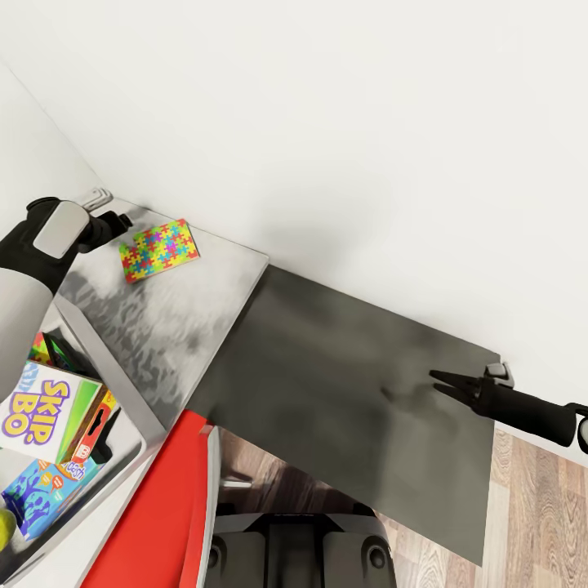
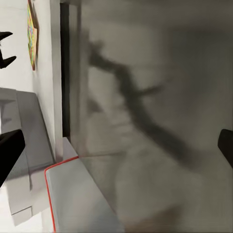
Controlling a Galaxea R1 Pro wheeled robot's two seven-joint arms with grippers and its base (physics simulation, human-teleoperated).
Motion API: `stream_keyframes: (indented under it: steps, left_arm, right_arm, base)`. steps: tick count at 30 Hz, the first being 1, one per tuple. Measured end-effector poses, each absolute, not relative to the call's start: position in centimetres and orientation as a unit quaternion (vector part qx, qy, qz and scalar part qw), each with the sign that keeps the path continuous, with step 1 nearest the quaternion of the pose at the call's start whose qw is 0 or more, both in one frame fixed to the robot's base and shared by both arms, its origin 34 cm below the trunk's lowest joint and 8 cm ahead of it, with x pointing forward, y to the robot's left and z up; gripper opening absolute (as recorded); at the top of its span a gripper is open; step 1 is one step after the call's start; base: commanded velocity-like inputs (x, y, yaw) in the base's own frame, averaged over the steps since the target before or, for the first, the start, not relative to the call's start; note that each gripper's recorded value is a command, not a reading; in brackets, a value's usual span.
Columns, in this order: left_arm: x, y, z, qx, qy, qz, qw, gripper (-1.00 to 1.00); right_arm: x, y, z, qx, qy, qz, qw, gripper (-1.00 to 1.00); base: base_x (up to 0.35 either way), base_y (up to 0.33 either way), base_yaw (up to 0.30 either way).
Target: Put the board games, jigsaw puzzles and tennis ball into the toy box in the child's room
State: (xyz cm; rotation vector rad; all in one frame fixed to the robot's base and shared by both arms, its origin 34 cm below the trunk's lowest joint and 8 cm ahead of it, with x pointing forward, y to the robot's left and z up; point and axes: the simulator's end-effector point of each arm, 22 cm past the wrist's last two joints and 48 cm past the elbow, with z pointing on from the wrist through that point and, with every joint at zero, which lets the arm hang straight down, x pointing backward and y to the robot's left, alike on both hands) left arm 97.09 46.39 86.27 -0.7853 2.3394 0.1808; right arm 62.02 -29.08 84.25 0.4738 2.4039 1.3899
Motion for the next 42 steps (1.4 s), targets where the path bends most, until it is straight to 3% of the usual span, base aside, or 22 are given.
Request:
stream_keyframes:
  steps: [42]
  left_arm:
    - [94.9, 50.4, 85.1, -0.320, 0.891, 0.097, 0.309, 1.00]
  right_arm:
    - [62.1, -28.9, 84.7, 0.164, 0.837, 0.496, 0.164, 1.00]
  base:
    - [0.000, 0.000, 0.000]
